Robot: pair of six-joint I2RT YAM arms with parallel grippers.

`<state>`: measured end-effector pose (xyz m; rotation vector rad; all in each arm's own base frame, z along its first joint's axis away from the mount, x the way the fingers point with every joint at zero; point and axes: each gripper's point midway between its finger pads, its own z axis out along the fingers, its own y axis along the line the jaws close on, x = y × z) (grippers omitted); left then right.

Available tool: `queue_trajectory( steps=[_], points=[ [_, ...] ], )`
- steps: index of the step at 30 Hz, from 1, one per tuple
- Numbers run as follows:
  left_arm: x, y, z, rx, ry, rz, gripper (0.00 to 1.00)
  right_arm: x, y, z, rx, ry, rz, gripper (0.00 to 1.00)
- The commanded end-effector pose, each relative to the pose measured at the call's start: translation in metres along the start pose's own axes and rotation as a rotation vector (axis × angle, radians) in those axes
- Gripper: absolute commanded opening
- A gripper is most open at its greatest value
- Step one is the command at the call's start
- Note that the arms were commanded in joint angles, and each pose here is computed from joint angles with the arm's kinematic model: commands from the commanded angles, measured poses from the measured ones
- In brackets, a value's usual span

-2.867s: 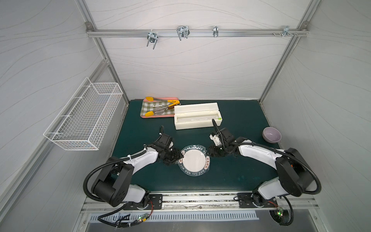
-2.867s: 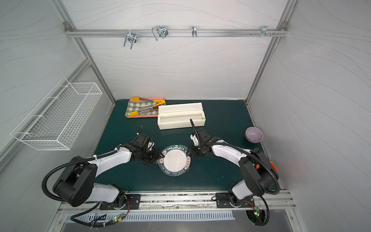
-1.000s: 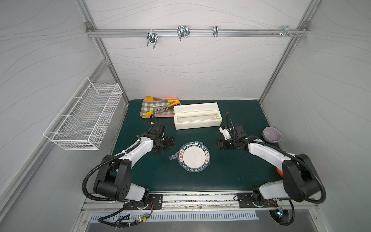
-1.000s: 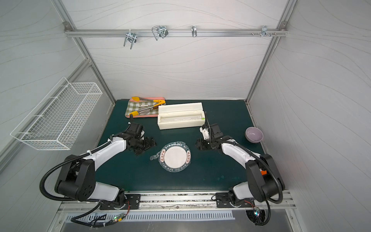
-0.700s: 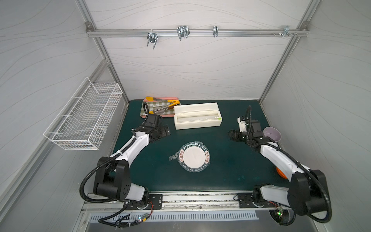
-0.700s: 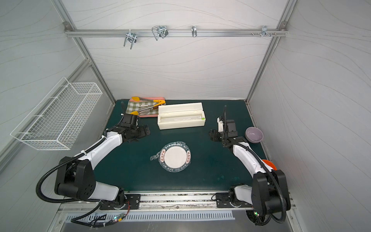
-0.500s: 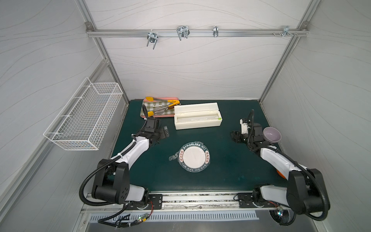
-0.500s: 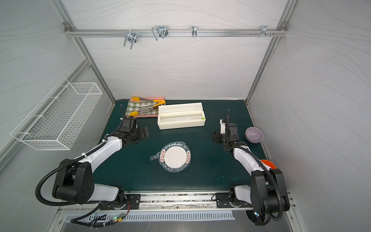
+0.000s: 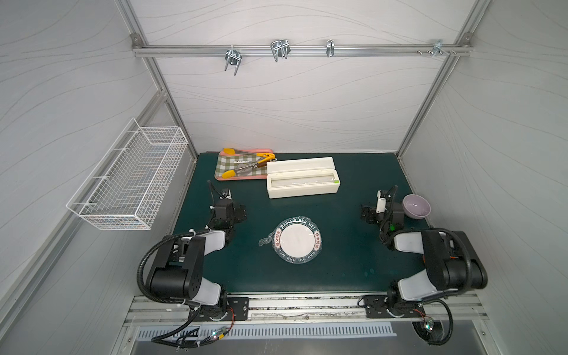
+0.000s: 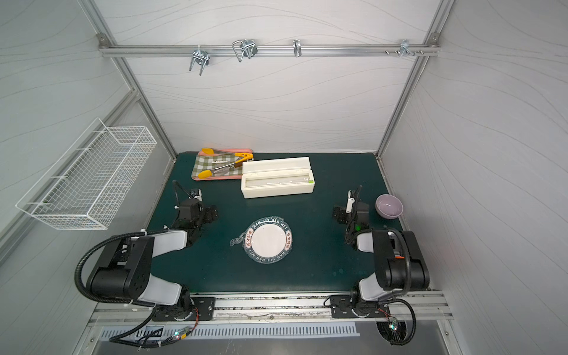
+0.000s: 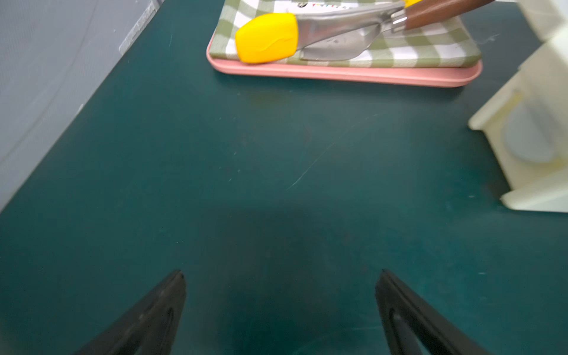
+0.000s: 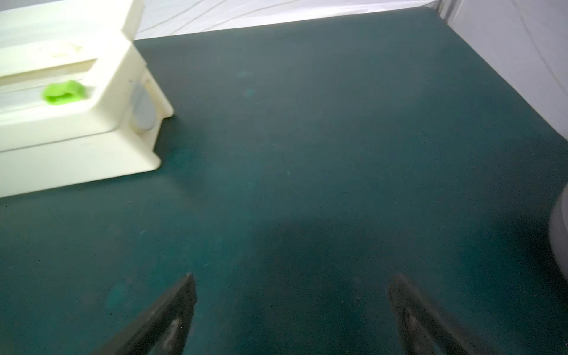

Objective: Wrap the plate with plastic wrap
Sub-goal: Reset both arms

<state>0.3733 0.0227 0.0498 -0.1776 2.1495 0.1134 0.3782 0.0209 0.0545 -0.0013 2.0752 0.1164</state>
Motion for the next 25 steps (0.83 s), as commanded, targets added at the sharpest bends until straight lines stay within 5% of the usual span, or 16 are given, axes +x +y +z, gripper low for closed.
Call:
queue_trajectory(
  steps=[1, 25],
  points=[
    [-0.046, -0.020, 0.000, 0.145, -0.167, 0.027, 0.98, -0.034, 0.015, 0.005, -0.085, -0.092, -0.031, 0.99],
    [-0.048, -0.008, 0.003, 0.108, -0.166, -0.025, 0.98, -0.035, 0.027, 0.010, -0.085, -0.082, -0.102, 0.99]
  ],
)
